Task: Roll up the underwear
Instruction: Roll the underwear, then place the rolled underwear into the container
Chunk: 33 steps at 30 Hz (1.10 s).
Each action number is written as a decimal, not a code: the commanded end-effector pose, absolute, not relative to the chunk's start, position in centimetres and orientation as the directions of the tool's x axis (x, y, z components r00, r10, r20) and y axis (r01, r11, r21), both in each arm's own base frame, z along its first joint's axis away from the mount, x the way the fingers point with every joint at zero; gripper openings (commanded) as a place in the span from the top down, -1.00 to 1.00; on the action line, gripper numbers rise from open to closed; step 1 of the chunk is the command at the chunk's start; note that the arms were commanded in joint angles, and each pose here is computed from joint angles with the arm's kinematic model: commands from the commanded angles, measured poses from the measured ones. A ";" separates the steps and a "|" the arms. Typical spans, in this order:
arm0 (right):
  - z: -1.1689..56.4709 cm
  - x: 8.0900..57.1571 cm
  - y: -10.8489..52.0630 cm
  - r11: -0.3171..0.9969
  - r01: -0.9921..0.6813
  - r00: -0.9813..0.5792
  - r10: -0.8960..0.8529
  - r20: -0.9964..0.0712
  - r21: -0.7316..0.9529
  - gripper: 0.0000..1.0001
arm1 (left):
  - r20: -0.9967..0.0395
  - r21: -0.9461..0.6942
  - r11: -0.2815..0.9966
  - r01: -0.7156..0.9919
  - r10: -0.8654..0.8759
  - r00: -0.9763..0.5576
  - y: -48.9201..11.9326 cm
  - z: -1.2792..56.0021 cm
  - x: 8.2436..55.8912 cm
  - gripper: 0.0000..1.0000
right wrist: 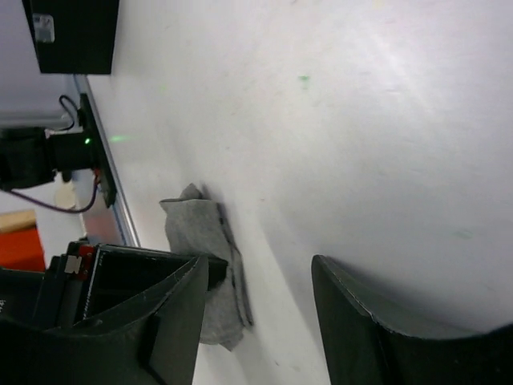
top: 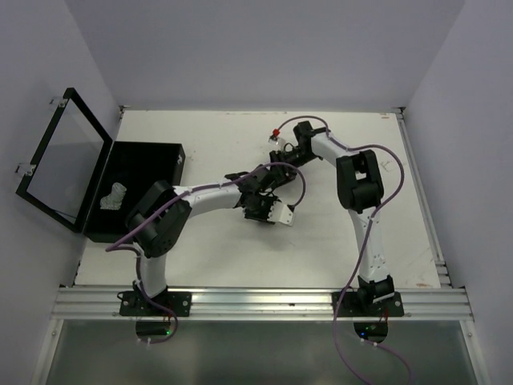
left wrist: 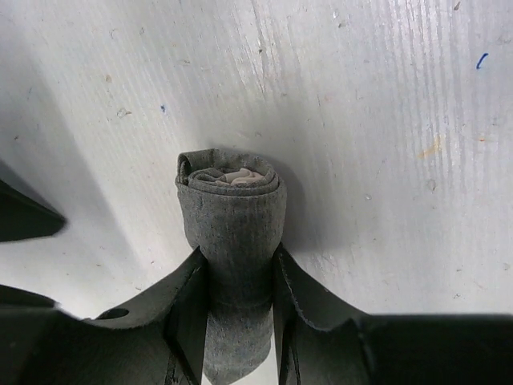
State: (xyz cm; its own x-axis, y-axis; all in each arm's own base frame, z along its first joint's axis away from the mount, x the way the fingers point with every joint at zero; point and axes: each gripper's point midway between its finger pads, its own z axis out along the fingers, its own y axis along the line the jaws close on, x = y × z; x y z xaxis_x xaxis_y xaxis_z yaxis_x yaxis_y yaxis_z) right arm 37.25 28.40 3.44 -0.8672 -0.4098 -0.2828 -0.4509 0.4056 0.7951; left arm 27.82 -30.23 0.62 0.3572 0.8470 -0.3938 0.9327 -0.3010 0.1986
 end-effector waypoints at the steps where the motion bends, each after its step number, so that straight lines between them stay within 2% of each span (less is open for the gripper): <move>1: 5.9 41.6 25.8 0.477 -0.526 -0.849 -0.337 -0.407 0.704 -0.18 | -0.250 -0.308 -0.275 0.911 0.947 0.202 -23.2 -7.2 17.5 0.46; 6: 8.3 43.3 23.7 0.495 -0.537 -0.843 -0.290 -0.453 0.683 -0.18 | -0.192 -0.402 -0.248 0.881 0.964 0.184 -22.0 -7.4 16.0 0.46; 8: 8.7 43.4 22.9 0.501 -0.531 -0.847 -0.275 -0.456 0.684 -0.18 | -0.155 -0.425 -0.216 0.879 0.974 0.164 -21.7 -7.8 15.9 0.53; 9: 8.8 43.3 22.6 0.501 -0.533 -0.845 -0.274 -0.460 0.682 -0.18 | -0.135 -0.431 -0.184 0.883 0.981 0.139 -21.6 -7.9 15.9 0.61; 10: 9.4 43.4 22.1 0.508 -0.537 -0.842 -0.266 -0.470 0.674 -0.18 | -0.129 -0.438 -0.166 0.884 0.984 0.122 -21.6 -7.9 15.9 0.85; 12: 9.3 42.7 21.5 0.510 -0.539 -0.840 -0.272 -0.469 0.670 -0.18 | -0.141 -0.433 -0.107 0.895 0.989 0.050 -22.2 -7.4 16.1 1.00; 15: 10.2 41.9 20.7 0.513 -0.553 -0.829 -0.266 -0.491 0.657 -0.23 | -0.248 -0.395 -0.026 0.918 0.965 -0.080 -24.0 -4.9 17.9 1.00; 17: 11.1 41.4 20.1 0.516 -0.565 -0.819 -0.256 -0.513 0.644 -0.57 | -0.390 -0.329 0.033 0.944 0.906 -0.167 -25.6 -1.3 21.0 1.00; 21: 12.3 40.6 19.7 0.521 -0.584 -0.802 -0.251 -0.542 0.623 -0.73 | -0.568 -0.269 0.233 0.934 0.745 -0.350 -25.3 5.9 27.0 1.00; 22: 12.4 40.4 19.6 0.522 -0.582 -0.803 -0.248 -0.541 0.624 -0.74 | -0.630 -0.248 0.243 0.938 0.695 -0.347 -25.5 8.5 28.0 1.00; 24: 12.7 40.0 19.5 0.523 -0.583 -0.801 -0.244 -0.546 0.622 -0.75 | -0.670 -0.247 0.329 0.911 0.622 -0.406 -23.6 10.9 30.0 1.00; 29: 12.8 39.1 19.2 0.529 -0.577 -0.806 -0.245 -0.539 0.623 -0.79 | -0.740 -0.139 0.482 0.865 0.530 -0.414 -17.9 16.3 32.4 1.00; 33: 13.0 38.6 18.9 0.530 -0.587 -0.801 -0.265 -0.537 0.612 -0.79 | -0.748 -0.049 0.648 0.760 0.480 -0.458 -9.1 18.3 33.8 1.00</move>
